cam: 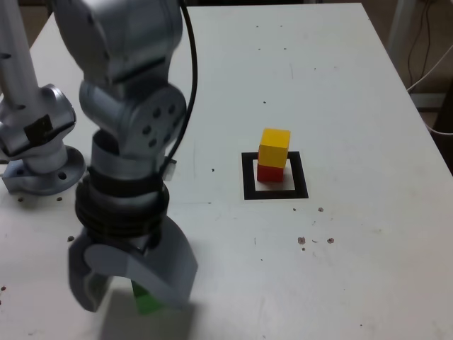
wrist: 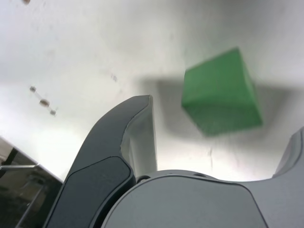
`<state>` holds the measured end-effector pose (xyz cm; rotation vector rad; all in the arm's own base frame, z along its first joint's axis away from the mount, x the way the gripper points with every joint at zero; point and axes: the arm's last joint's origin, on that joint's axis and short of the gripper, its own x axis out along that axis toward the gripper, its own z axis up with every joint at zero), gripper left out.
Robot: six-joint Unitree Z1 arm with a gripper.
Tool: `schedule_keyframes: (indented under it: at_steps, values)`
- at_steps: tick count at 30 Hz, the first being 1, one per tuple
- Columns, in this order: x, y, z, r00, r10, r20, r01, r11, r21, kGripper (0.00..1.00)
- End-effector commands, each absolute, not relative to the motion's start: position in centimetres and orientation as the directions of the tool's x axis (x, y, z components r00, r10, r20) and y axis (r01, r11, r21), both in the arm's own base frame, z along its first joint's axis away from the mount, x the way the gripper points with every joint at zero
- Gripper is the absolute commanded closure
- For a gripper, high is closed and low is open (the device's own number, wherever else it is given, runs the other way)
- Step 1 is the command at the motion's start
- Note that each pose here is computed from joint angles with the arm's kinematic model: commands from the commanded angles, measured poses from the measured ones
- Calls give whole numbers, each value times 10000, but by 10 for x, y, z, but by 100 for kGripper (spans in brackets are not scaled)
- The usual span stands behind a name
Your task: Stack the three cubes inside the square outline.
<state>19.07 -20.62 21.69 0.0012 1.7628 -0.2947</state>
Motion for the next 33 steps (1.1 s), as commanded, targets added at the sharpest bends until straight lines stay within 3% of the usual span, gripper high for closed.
schedule_keyframes:
  at_steps: [1, 4, 8, 14, 19, 25, 33]
  values:
    - [192, -205, 214, -1950, -1388, -9709, 1487, 9743, -1691, 0]
    - [193, -203, 209, -1653, -965, -9815, 1223, 9855, -1174, 0]
    - [193, -201, 206, -1563, -673, -9854, 1065, 9907, -846, 3]
    - [193, -202, 208, -1814, -460, -9823, 959, 9933, -642, 18]
    - [198, -207, 219, -2102, -308, -9772, 907, 9946, -509, 30]
    - [204, -214, 232, -2178, -319, -9755, 910, 9945, -528, 34]
    - [207, -217, 222, -2348, -162, -9719, 999, 9942, -407, 35]
